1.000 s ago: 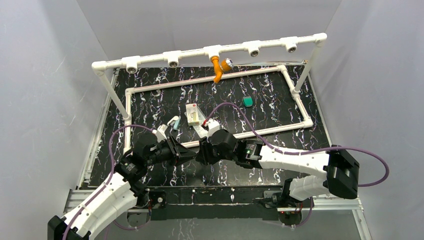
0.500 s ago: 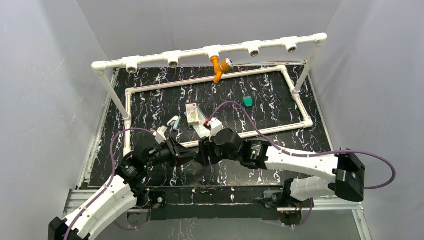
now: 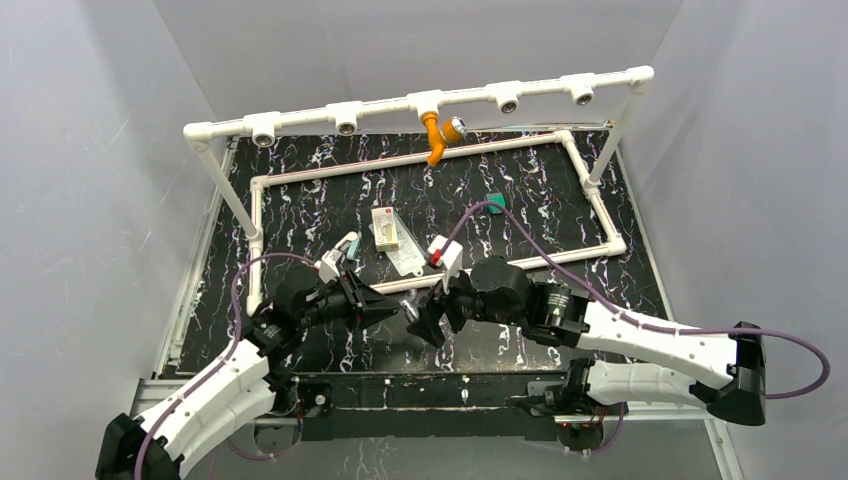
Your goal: Install the water faucets
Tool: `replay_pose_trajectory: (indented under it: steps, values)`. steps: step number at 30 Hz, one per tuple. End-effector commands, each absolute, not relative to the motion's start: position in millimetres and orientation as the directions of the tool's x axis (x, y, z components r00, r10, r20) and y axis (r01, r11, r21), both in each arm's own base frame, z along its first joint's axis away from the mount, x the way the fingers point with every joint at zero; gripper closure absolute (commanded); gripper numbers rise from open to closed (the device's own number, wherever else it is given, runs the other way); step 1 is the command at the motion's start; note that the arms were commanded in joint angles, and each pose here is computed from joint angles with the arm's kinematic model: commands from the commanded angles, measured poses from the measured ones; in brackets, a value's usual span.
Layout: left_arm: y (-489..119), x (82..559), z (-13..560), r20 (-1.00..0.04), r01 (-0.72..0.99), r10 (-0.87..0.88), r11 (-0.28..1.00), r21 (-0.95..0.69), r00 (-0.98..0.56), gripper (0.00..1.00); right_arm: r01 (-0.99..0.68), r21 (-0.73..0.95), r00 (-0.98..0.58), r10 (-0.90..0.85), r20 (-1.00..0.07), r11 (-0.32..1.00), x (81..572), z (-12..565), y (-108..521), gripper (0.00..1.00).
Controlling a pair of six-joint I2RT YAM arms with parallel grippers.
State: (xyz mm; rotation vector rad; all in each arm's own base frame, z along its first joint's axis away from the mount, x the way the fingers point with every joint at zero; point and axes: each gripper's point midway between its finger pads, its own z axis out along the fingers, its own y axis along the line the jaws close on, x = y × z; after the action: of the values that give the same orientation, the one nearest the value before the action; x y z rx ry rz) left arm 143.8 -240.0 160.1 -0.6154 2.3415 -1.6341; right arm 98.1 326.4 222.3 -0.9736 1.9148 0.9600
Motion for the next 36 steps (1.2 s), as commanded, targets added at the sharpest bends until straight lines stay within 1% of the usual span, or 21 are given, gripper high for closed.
replay_pose_trajectory:
  steps: [1,4,9,13,15,17,19,22,26,31,36]
  values:
    - [-246,151,196,0.000,-0.112,-0.408,0.251,-0.961,-0.913,1.00,-0.978,0.077,-0.147,-0.381,-0.913,0.194,79,218,319,0.07]
    - [-243,161,203,-0.004,-0.106,-0.396,0.257,-0.961,-0.918,1.00,-0.992,-0.054,0.011,-0.363,-0.932,0.110,78,224,314,0.05]
    - [-238,173,226,-0.002,-0.086,-0.384,0.211,-0.974,-0.923,1.00,-0.964,-0.253,0.220,-0.294,-0.930,0.078,86,238,306,0.03]
    - [-239,171,239,0.009,-0.081,-0.368,0.179,-0.981,-0.930,1.00,-0.909,-0.404,0.362,-0.286,-0.887,0.105,101,242,302,0.01]
    - [-238,169,240,0.038,-0.101,-0.361,0.156,-0.983,-0.932,1.00,-0.869,-0.479,0.431,-0.288,-0.855,0.122,110,243,301,0.01]
    - [-238,166,244,0.068,-0.117,-0.353,0.117,-0.986,-0.933,1.00,-0.813,-0.555,0.498,-0.282,-0.820,0.176,123,251,299,0.01]
    - [-237,164,248,0.096,-0.132,-0.357,0.078,-0.988,-0.929,1.00,-0.755,-0.628,0.571,-0.282,-0.771,0.188,129,253,299,0.01]
    - [-236,160,255,0.122,-0.142,-0.348,0.035,-0.989,-0.930,1.00,-0.680,-0.702,0.639,-0.299,-0.708,0.210,139,257,299,0.01]
    - [-235,155,257,0.137,-0.154,-0.329,0.028,-0.988,-0.934,1.00,-0.597,-0.766,0.717,-0.270,-0.643,0.239,144,273,303,0.01]
    - [-237,154,257,0.166,-0.178,-0.311,0.009,-0.984,-0.936,1.00,-0.519,-0.828,0.787,-0.261,-0.560,0.212,144,280,310,0.04]
    - [-239,153,262,0.174,-0.179,-0.294,-0.010,-0.984,-0.940,1.00,-0.432,-0.887,0.835,-0.299,-0.461,0.163,149,277,316,0.07]
